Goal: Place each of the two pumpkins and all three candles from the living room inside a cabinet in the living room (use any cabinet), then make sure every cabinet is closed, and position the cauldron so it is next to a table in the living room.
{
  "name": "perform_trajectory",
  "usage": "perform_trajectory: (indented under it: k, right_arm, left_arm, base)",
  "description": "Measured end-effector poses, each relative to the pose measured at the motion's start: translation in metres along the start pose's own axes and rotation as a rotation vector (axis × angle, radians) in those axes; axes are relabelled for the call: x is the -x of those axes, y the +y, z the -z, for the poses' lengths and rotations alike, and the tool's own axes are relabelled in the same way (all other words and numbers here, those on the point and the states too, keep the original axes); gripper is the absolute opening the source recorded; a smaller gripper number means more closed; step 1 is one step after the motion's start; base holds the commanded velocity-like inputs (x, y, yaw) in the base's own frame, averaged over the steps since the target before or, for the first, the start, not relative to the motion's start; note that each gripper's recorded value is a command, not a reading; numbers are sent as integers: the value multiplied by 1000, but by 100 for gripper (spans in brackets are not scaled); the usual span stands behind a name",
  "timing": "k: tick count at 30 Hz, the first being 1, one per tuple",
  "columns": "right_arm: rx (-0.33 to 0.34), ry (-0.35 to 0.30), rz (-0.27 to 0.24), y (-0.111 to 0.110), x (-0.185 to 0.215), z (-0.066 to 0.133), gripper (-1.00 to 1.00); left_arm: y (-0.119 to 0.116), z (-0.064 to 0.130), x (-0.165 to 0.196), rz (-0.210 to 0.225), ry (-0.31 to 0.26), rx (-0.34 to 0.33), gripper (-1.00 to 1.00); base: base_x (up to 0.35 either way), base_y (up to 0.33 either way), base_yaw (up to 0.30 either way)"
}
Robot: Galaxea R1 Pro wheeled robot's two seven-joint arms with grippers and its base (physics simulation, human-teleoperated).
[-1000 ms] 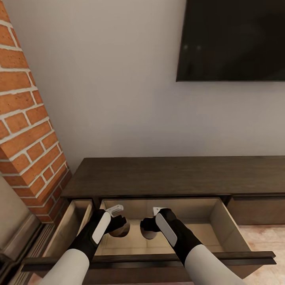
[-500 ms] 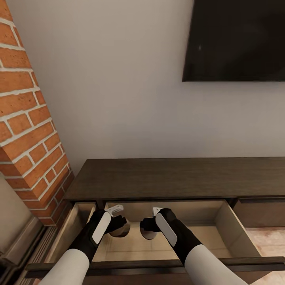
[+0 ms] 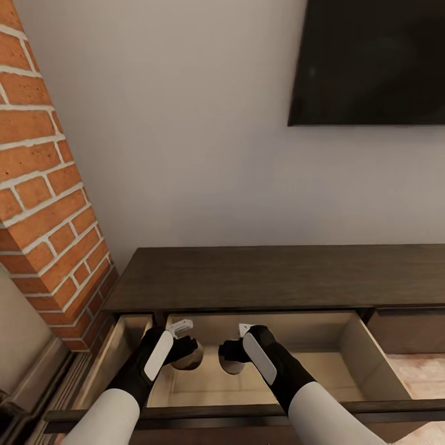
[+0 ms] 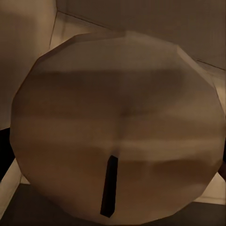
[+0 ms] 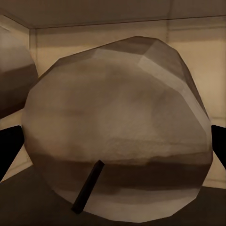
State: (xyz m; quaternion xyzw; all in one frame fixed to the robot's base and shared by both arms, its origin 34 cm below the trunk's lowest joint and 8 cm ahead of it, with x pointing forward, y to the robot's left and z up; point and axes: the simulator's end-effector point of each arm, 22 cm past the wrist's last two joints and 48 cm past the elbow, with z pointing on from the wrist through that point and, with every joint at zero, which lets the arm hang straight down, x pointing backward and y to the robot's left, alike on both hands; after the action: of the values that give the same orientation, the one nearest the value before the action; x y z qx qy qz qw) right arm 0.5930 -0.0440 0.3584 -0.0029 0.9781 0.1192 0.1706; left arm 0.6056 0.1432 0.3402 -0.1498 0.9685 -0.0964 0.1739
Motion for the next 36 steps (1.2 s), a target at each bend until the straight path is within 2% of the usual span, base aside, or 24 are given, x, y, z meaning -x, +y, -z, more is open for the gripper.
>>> perform_trajectory:
  k: [20, 36]
  right_arm:
    - [5, 77, -20, -7, -27, -34, -100]
    - [6, 139, -38, -14, -50, -60, -100]
  left_arm:
    - [14, -34, -26, 10, 70, 25, -100]
    - [21, -61, -49, 41, 129, 23, -100]
  base:
    - [0, 0, 0]
    - [0, 0, 0]
